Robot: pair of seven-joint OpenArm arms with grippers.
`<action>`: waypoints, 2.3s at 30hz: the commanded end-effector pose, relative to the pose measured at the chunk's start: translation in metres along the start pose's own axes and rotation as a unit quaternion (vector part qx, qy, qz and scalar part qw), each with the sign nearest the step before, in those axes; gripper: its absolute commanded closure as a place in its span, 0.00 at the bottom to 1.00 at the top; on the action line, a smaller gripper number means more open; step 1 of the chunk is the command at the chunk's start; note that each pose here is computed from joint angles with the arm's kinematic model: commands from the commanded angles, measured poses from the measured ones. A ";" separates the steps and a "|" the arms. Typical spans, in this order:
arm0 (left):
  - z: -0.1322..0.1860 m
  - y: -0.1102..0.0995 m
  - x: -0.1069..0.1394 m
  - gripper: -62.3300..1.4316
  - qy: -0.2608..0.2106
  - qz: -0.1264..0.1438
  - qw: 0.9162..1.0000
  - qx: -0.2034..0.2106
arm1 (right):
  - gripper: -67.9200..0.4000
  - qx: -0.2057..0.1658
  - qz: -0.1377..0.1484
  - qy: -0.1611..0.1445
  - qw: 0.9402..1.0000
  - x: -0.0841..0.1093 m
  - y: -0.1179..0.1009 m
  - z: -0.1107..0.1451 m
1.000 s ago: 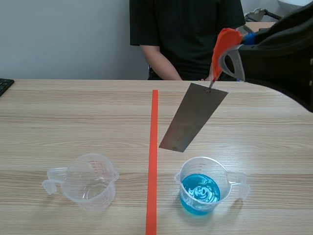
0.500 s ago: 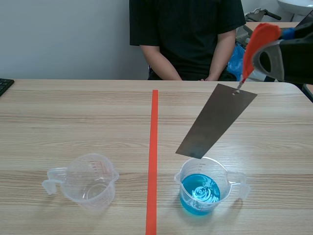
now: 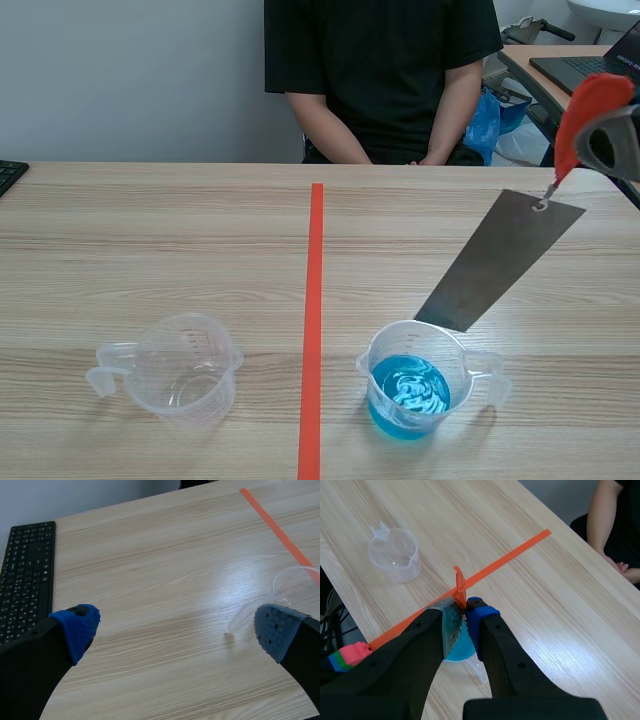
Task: Do the redox reaction experiment.
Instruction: 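Move the plate over the blue solution, then point at the plate with the left hand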
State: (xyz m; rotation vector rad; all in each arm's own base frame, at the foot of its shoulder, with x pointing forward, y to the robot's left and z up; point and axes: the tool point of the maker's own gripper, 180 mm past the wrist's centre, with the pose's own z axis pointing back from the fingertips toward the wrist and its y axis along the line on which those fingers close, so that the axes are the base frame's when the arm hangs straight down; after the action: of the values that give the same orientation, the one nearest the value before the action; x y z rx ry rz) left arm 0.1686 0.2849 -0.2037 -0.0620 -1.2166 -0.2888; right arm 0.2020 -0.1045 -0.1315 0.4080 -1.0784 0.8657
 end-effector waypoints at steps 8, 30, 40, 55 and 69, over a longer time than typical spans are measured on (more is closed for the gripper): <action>0.000 -0.001 0.009 0.00 -0.014 -0.002 1.000 -0.002 | 0.97 0.005 0.017 -0.005 1.000 0.005 0.001 0.001; -0.037 -0.057 0.051 0.00 -0.057 -0.052 0.987 -0.140 | 0.97 0.005 0.017 -0.005 1.000 0.005 0.001 0.001; -0.065 -0.103 0.073 0.00 -0.125 -0.021 0.970 -0.208 | 0.97 0.005 0.017 -0.007 1.000 0.006 0.001 0.001; -0.089 -0.171 0.095 0.48 -0.163 -0.011 0.935 -0.315 | 0.97 0.006 0.023 -0.005 1.000 0.006 0.001 0.002; -0.111 -0.231 0.077 0.91 -0.149 -0.113 0.903 -0.386 | 0.97 0.007 0.027 -0.007 1.000 0.008 0.001 0.002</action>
State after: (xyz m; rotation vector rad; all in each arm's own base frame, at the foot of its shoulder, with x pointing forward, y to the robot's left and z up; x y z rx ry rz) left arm 0.2364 0.0281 -0.1987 -0.6655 -1.3284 -0.9813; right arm 0.2018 -0.1040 -0.1289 0.4021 -1.0788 0.8939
